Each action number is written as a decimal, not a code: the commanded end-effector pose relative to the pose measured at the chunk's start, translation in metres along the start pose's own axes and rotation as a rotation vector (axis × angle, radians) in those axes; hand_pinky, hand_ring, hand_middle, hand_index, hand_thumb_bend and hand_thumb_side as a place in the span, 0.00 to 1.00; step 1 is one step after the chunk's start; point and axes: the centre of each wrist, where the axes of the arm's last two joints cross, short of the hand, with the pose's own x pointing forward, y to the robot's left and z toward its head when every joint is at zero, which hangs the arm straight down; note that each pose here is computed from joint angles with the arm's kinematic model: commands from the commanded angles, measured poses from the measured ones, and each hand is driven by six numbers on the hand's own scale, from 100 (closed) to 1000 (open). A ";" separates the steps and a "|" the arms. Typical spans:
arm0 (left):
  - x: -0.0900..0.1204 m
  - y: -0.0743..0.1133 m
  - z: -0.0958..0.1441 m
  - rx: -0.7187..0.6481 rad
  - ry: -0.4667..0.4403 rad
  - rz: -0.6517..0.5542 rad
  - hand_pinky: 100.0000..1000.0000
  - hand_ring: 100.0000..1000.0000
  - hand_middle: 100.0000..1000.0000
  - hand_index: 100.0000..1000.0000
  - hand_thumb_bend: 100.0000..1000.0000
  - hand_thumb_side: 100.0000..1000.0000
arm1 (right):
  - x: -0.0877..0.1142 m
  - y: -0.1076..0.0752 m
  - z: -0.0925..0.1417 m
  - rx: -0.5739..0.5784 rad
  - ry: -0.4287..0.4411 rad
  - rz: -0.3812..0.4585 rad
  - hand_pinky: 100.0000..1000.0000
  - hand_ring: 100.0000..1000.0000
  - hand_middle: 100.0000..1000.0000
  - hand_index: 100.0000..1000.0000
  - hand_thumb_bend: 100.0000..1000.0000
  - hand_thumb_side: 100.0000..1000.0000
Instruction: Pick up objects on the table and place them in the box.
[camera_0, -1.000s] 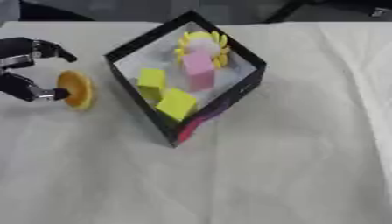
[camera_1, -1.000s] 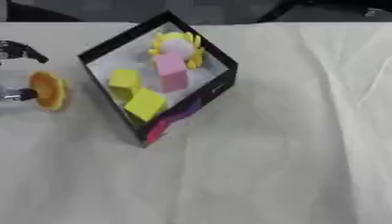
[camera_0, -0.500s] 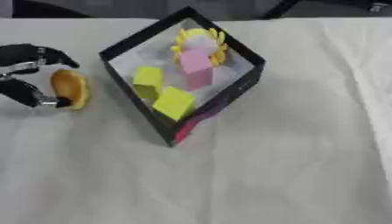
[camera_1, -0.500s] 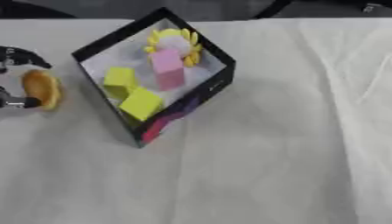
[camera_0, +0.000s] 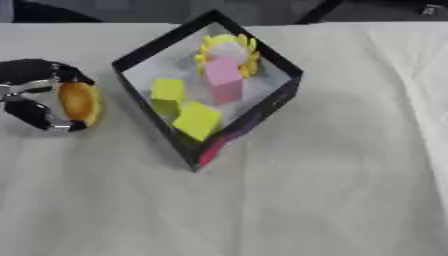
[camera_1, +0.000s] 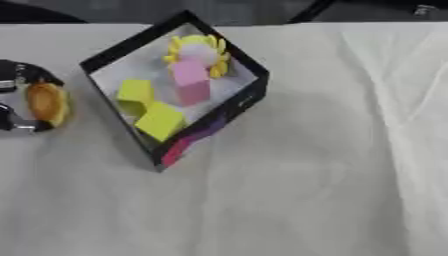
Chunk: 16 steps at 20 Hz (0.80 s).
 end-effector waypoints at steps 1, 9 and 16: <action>-0.006 0.011 0.006 0.013 0.019 -0.024 0.87 0.87 0.72 0.83 0.27 0.48 | 0.009 -0.006 -0.001 -0.004 -0.015 0.032 0.98 0.70 0.60 0.80 0.00 0.49; 0.002 0.027 0.008 0.099 -0.022 0.066 0.79 0.77 0.60 0.67 0.00 0.14 | 0.006 -0.007 0.002 -0.010 -0.002 0.030 0.98 0.70 0.60 0.80 0.00 0.49; 0.011 0.044 0.013 0.248 -0.010 0.108 0.72 0.69 0.51 0.58 0.00 0.12 | 0.005 -0.007 0.003 -0.008 0.004 0.025 0.98 0.70 0.60 0.80 0.00 0.48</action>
